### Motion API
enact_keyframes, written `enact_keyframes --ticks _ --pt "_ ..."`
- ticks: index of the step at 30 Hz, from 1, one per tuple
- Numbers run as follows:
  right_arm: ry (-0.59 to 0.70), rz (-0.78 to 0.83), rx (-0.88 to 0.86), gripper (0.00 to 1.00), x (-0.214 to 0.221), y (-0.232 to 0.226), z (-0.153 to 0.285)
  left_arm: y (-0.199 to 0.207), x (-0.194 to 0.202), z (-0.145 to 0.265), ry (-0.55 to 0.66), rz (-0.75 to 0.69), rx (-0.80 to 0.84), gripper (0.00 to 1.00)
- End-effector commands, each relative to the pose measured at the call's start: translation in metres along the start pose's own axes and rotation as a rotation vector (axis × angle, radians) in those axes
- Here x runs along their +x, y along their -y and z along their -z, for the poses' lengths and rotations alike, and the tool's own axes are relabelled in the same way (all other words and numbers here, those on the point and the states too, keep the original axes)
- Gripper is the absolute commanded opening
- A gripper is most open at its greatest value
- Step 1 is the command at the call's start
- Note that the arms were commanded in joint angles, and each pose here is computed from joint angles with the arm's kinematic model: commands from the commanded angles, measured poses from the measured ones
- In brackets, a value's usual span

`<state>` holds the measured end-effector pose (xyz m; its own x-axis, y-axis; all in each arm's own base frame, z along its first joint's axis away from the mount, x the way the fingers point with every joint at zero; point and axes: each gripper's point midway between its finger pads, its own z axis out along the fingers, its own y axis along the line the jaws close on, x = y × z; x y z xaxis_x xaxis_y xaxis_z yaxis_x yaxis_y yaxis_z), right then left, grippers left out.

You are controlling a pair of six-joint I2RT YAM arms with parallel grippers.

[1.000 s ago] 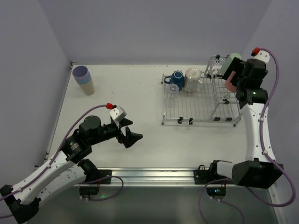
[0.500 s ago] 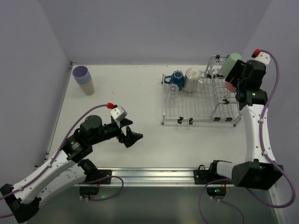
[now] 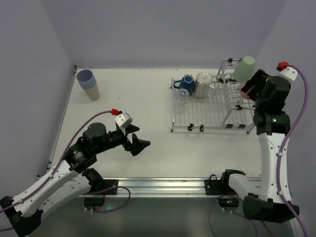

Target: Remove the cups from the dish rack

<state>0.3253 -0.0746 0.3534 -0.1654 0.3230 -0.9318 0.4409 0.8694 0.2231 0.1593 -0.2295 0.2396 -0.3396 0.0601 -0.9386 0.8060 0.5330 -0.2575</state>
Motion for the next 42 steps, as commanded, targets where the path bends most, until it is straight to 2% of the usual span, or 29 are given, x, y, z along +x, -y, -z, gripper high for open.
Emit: enact_keyframes --ticks 1,3,7,9,10,12,13,15,16,20,27,28,30,39,42 --pt "0.025 -0.086 -0.138 0.59 -0.005 -0.017 0.036 0.007 -0.035 0.009 0.127 -0.010 0.010 1.00" --pt "0.027 -0.134 -0.238 0.59 0.004 -0.029 0.058 0.014 -0.041 0.010 0.152 0.015 0.043 1.00" --pt "-0.017 -0.232 -0.583 0.59 0.036 -0.078 0.094 0.038 -0.055 0.003 0.185 0.079 0.175 0.98" --pt "-0.084 -0.284 -0.777 0.59 0.052 -0.111 0.126 0.046 -0.062 -0.004 0.203 0.148 0.231 0.97" --pt "-0.086 -0.294 -0.842 0.59 0.058 -0.122 0.131 0.055 -0.076 -0.003 0.255 0.149 0.284 0.96" --pt "-0.149 -0.321 -0.972 0.59 0.071 -0.147 0.154 0.058 -0.078 -0.011 0.259 0.221 0.316 0.96" --pt "-0.142 -0.335 -1.042 0.59 0.073 -0.158 0.161 0.062 -0.090 -0.010 0.304 0.224 0.343 0.96" --pt "-0.238 -0.364 -1.164 0.59 0.089 -0.179 0.182 0.063 -0.091 -0.018 0.302 0.286 0.363 0.95" --pt "-0.217 -0.386 -1.239 0.59 0.090 -0.188 0.188 0.067 -0.100 -0.017 0.339 0.288 0.390 0.95" --pt "-0.350 -0.438 -1.439 0.59 0.116 -0.218 0.219 0.070 -0.105 -0.026 0.369 0.370 0.442 0.91" --pt "-0.363 -0.428 -1.535 0.60 0.126 -0.226 0.232 0.055 -0.104 -0.039 0.396 0.458 0.373 0.82" --pt "-0.370 -0.433 -1.541 0.60 0.130 -0.227 0.231 0.055 -0.103 -0.039 0.397 0.462 0.372 0.76" --pt "-0.371 -0.438 -1.543 0.60 0.133 -0.226 0.230 0.056 -0.105 -0.039 0.401 0.461 0.374 0.72" --pt "-0.220 -0.480 -1.465 0.59 0.106 -0.212 0.225 0.047 -0.099 -0.038 0.385 0.454 0.299 0.71" --pt "-0.202 -0.481 -1.453 0.59 0.102 -0.211 0.225 0.044 -0.100 -0.034 0.379 0.427 0.262 0.76"
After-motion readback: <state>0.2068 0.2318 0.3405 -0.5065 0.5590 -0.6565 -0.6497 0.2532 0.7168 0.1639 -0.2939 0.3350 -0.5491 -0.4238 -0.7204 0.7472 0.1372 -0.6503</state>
